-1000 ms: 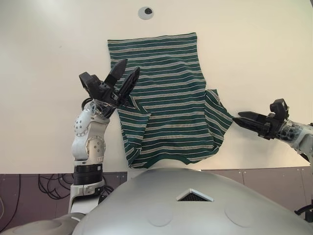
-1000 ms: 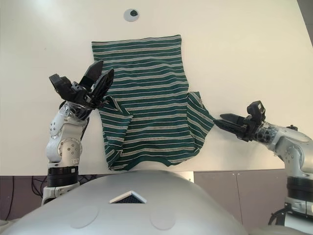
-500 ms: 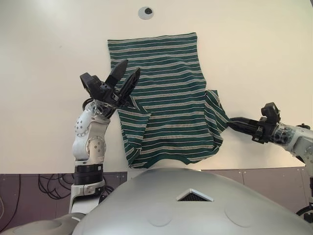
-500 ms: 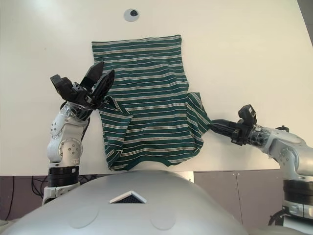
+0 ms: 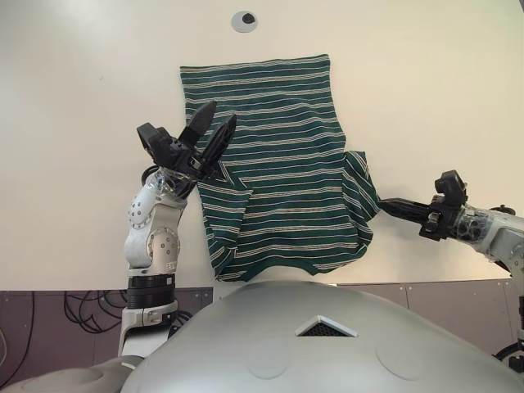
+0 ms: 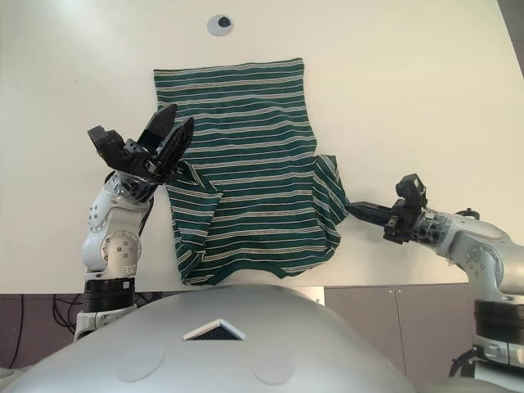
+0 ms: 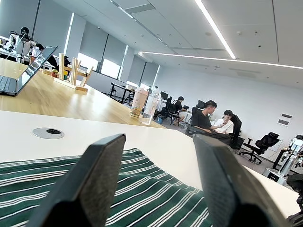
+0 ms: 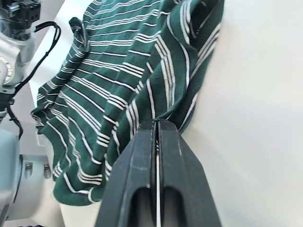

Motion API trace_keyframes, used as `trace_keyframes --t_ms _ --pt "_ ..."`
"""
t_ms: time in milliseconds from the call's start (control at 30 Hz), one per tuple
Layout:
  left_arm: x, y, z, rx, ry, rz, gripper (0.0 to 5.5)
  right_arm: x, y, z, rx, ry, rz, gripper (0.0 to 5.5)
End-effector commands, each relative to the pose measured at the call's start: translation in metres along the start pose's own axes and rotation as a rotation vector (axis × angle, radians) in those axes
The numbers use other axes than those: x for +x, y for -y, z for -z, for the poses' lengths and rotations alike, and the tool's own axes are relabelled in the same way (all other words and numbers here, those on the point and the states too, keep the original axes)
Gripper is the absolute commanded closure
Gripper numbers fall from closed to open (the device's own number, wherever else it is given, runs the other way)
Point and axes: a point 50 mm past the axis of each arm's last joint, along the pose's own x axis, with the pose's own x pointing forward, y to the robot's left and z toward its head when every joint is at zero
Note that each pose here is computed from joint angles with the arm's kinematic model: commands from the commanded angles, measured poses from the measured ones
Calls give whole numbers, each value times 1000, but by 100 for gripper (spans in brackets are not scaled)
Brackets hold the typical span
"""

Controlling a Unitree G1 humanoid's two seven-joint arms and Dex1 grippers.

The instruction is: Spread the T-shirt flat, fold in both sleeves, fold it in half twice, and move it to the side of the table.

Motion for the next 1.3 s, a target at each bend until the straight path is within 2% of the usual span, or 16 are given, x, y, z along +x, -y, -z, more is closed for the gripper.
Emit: trace_keyframes --t_ms 33,300,600,867,1033,1233,1300 --pt "1 -2 1 3 -5 -4 287 -4 -9 -9 2 40 -53 547" --pt "3 -3 3 -6 0 -3 287 14 -33 -25 -10 117 -207 547" --pt "5 -5 1 -3 9 -1 287 68 -47 -29 -1 82 -304 547" --pt "3 -7 -2 -3 14 -7 287 100 -61 -23 21 45 -382 547" --pt "-2 -9 -2 31 -21 -14 287 101 -58 -24 32 62 -363 469" --pt "-27 -12 -15 213 -127 1 287 89 -56 -32 17 123 -351 368" --pt "-43 -12 -30 307 -149 7 287 75 -46 -37 -107 174 -283 328"
